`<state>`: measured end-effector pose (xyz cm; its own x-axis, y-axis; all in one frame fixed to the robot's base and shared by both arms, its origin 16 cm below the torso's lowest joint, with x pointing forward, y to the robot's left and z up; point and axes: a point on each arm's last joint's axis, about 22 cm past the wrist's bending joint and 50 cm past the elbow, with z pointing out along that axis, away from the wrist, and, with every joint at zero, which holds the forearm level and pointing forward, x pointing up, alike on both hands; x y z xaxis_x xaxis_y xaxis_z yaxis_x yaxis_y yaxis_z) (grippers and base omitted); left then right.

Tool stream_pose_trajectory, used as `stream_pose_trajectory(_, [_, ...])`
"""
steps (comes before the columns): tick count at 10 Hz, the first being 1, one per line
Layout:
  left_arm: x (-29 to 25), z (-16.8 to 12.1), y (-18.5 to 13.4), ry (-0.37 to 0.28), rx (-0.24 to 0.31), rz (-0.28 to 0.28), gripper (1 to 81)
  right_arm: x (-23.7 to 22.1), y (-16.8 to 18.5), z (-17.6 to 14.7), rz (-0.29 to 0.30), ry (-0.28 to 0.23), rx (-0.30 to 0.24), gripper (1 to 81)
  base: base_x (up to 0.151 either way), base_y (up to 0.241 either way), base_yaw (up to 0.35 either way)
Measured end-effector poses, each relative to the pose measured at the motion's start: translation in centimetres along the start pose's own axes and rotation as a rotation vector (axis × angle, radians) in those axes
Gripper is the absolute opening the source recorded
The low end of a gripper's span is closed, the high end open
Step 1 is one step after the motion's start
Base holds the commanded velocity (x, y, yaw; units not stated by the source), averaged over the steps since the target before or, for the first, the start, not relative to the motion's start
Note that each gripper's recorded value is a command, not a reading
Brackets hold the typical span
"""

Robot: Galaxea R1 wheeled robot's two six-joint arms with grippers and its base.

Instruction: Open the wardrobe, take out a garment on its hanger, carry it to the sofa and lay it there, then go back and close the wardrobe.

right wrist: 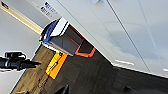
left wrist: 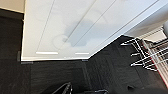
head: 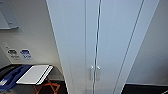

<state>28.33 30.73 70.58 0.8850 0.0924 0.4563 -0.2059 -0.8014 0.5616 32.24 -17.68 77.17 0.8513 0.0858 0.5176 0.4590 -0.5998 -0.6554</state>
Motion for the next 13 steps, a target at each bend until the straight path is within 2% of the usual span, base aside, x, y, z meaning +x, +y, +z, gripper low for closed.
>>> stream_pose_trajectory(2, [6.8, -0.3, 1.2, 0.033, -0.013, 0.082, 81.1, 5.5, -0.8, -0.8, -0.05, 0.045, 0.009, 81.1, 0.0, 0.0, 0.0])
stream_pose_trajectory(4, [13.0, -0.7, 2.8, 0.06, -0.022, 0.159, 81.1, 9.8, -1.5, -1.2, -0.085, 0.066, 0.012, 81.1, 0.0, 0.0, 0.0])
stream_pose_trajectory(7, [20.2, 0.0, 6.5, 0.086, -0.057, 0.229, 81.1, 16.0, -3.1, -0.6, -0.135, 0.091, 0.028, 81.1, 0.0, 0.0, 0.0])
stream_pose_trajectory(8, [22.0, 0.9, 7.7, 0.088, -0.07, 0.237, 81.1, 18.2, -3.5, 0.3, -0.143, 0.098, 0.031, 81.1, 0.0, 0.0, 0.0])
stream_pose_trajectory(10, [24.3, 2.6, 7.6, 0.06, -0.049, 0.235, 81.1, 21.2, -3.0, 1.7, -0.15, 0.09, 0.01, 81.1, 0.0, 0.0, 0.0])
stream_pose_trajectory(12, [28.3, 3.3, 8.5, 0.087, -0.04, 0.246, 81.1, 23.9, -2.2, 3.0, -0.147, 0.086, -0.02, 81.1, 0.0, 0.0, 0.0])
stream_pose_trajectory(13, [29.1, 4.3, 9.2, 0.08, -0.044, 0.248, 81.1, 24.6, -2.3, 4.1, -0.144, 0.078, -0.021, 81.1, 0.0, 0.0, 0.0])
